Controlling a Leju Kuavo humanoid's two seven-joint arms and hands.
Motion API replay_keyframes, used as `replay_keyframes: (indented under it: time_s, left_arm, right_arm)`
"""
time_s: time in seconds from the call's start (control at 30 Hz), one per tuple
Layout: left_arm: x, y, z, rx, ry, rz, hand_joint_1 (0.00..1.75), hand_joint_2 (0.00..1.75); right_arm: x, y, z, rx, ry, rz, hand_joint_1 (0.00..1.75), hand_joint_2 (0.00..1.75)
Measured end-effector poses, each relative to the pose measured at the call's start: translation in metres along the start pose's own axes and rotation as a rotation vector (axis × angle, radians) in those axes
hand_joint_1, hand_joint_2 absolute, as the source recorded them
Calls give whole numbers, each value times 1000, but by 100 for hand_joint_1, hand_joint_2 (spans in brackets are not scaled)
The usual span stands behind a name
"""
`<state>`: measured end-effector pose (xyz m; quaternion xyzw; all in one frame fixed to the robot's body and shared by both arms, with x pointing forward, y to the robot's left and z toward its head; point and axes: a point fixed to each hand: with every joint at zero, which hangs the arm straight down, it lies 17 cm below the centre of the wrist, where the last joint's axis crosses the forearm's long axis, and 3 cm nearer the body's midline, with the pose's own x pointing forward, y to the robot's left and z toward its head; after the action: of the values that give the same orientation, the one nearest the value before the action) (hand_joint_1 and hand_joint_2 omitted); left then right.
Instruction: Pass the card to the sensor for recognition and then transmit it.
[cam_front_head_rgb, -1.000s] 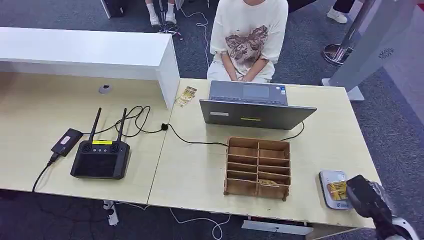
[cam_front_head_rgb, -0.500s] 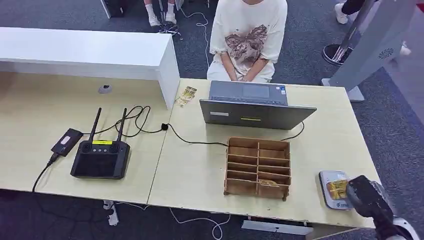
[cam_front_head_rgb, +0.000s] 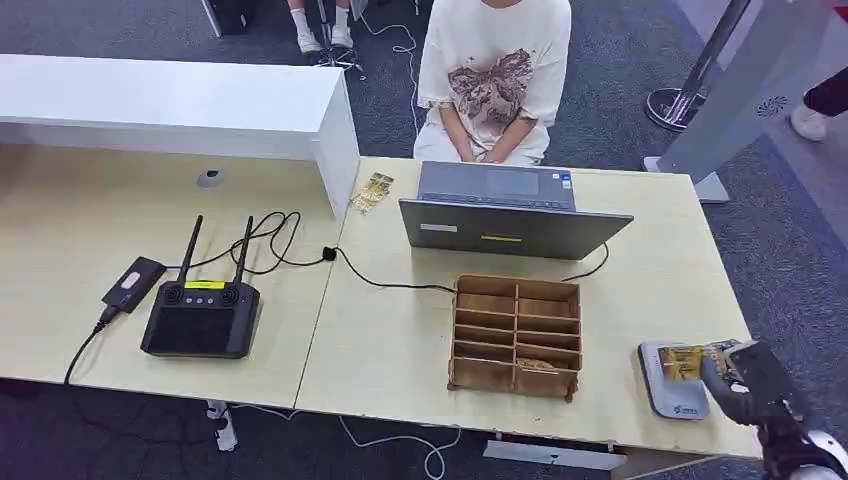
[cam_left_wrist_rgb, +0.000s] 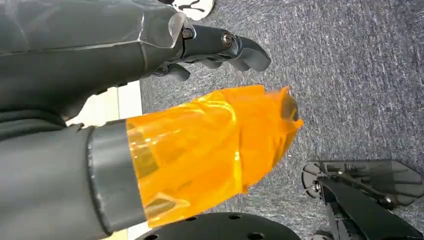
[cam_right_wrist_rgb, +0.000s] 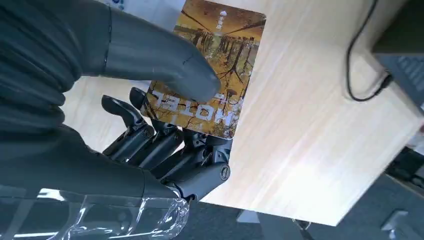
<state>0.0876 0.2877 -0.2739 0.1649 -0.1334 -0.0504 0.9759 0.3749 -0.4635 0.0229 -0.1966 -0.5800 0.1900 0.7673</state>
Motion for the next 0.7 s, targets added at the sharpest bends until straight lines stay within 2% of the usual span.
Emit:
replay_keyframes:
  time_s: [0.27, 0.5, 0.7]
  left_arm:
    - [-1, 1, 0, -1, 7, 26, 0, 0]
    - [-4, 13, -6, -10, 23, 67, 0, 0]
    - [-5, 21, -8, 2, 18, 76, 0, 0]
  right_arm:
    - [45, -4, -3, 21, -113, -52, 175, 175]
    - [119, 21, -53, 42, -237, -74, 175, 175]
    - [142, 34, -66, 55, -273, -110, 175, 175]
